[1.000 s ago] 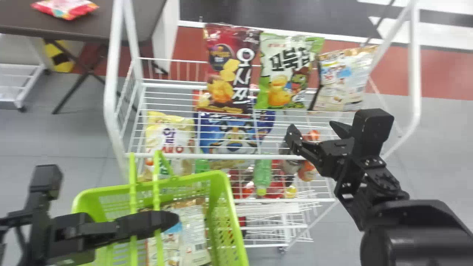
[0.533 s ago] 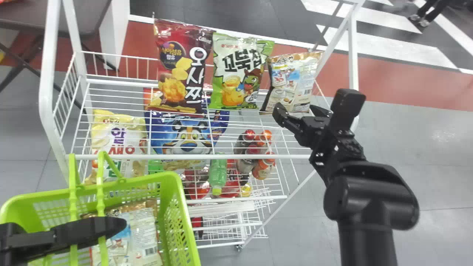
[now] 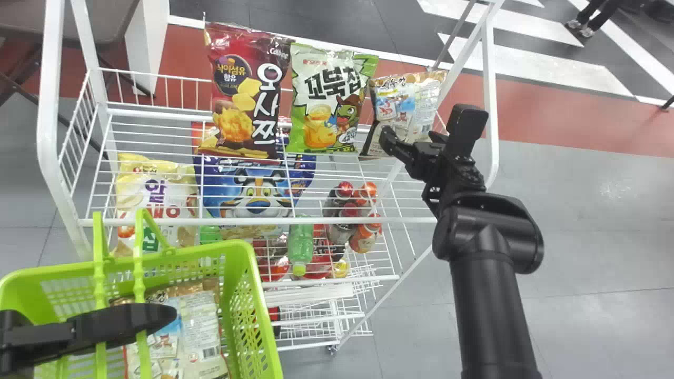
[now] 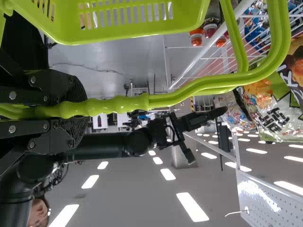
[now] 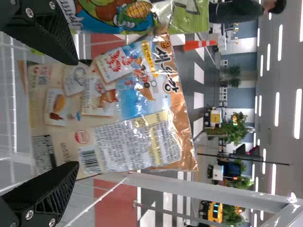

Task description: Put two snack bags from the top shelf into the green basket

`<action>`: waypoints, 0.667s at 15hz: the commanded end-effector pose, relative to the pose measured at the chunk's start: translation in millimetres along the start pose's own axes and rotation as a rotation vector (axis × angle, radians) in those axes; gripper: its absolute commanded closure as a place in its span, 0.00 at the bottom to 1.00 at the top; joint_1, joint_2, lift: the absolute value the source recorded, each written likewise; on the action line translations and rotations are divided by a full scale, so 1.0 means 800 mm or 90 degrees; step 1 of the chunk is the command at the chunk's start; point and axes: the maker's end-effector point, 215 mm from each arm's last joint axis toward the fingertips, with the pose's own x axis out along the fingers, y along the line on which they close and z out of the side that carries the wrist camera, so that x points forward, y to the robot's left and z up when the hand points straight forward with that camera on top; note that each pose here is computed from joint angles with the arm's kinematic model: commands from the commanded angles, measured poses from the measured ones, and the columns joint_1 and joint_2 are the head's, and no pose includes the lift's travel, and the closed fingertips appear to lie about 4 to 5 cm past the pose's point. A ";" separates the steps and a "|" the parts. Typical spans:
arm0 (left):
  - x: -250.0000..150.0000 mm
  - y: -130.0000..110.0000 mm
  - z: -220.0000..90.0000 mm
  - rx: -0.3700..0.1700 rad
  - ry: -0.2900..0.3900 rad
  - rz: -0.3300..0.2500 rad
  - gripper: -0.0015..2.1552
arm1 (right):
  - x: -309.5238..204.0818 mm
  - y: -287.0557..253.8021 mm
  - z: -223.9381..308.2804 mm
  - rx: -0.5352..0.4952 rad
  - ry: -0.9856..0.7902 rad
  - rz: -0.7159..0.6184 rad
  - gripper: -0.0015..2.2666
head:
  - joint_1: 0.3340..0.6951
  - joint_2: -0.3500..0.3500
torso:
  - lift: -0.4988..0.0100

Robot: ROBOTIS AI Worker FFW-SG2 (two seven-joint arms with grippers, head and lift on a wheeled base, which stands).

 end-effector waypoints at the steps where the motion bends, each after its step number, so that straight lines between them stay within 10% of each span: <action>1: 0.005 0.000 0.003 -0.001 0.009 -0.002 0.99 | 0.025 -0.016 0.008 -0.027 -0.004 -0.009 0.02 | 1.00 0.00 | 0.98; 3: 0.013 -0.002 0.007 0.000 0.020 -0.006 0.99 | 0.029 -0.036 0.007 -0.042 0.007 -0.018 0.12 | 1.00 0.00 | 0.98; 6: 0.011 0.000 0.006 -0.004 0.018 -0.005 0.99 | 0.021 -0.036 -0.013 -0.045 0.021 -0.020 0.91 | 1.00 0.00 | 0.98; 10: 0.012 0.001 0.005 -0.003 0.020 -0.002 0.99 | -0.016 -0.037 -0.005 -0.049 0.000 -0.019 0.99 | 1.00 0.00 | 0.98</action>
